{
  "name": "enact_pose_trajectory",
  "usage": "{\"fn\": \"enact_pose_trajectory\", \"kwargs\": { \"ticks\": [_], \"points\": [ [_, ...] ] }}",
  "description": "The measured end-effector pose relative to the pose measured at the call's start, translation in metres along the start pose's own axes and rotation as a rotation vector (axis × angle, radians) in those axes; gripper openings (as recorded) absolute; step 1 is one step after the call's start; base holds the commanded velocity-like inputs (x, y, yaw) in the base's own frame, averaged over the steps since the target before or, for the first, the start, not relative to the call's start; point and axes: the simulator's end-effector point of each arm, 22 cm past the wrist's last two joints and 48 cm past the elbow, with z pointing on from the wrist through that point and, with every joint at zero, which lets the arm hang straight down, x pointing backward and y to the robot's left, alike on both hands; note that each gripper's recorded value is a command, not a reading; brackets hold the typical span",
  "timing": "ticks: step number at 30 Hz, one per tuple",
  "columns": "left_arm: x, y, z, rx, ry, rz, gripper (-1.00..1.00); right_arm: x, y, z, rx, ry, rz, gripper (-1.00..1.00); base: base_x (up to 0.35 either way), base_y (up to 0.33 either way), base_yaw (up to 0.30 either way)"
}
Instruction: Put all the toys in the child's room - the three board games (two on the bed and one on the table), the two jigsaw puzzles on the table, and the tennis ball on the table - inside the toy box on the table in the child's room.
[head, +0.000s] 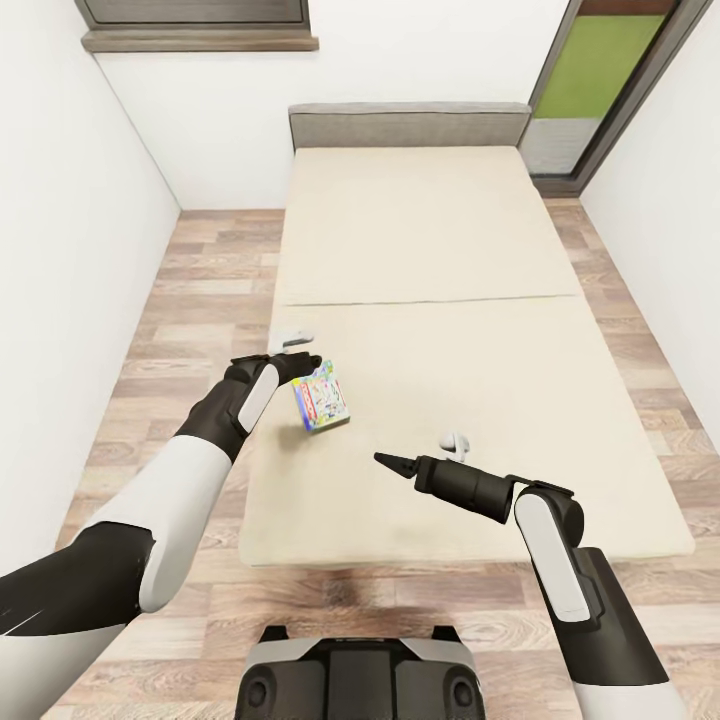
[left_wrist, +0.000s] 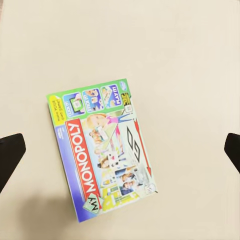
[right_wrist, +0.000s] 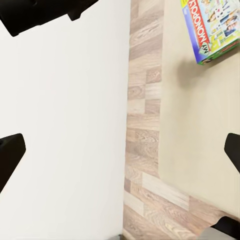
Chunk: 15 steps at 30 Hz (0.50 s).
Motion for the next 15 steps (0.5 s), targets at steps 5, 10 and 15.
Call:
{"fn": "enact_pose_trajectory", "kwargs": {
  "ticks": [5,10,15],
  "points": [
    [0.004,0.001,0.004,-0.001,0.001,-0.002,1.00,0.002,-0.004,0.001,0.003,0.005,0.005,1.00,0.000,0.000,0.000],
    [0.008,0.003,0.008,-0.003,0.004,-0.003,1.00,0.003,-0.006,0.001,-0.001,0.009,0.008,1.00,0.000,0.000,0.000],
    [0.012,0.005,0.011,-0.005,0.010,-0.004,1.00,0.003,0.011,-0.002,-0.099,0.008,0.014,1.00,0.000,0.000,0.000]
  ]
}}
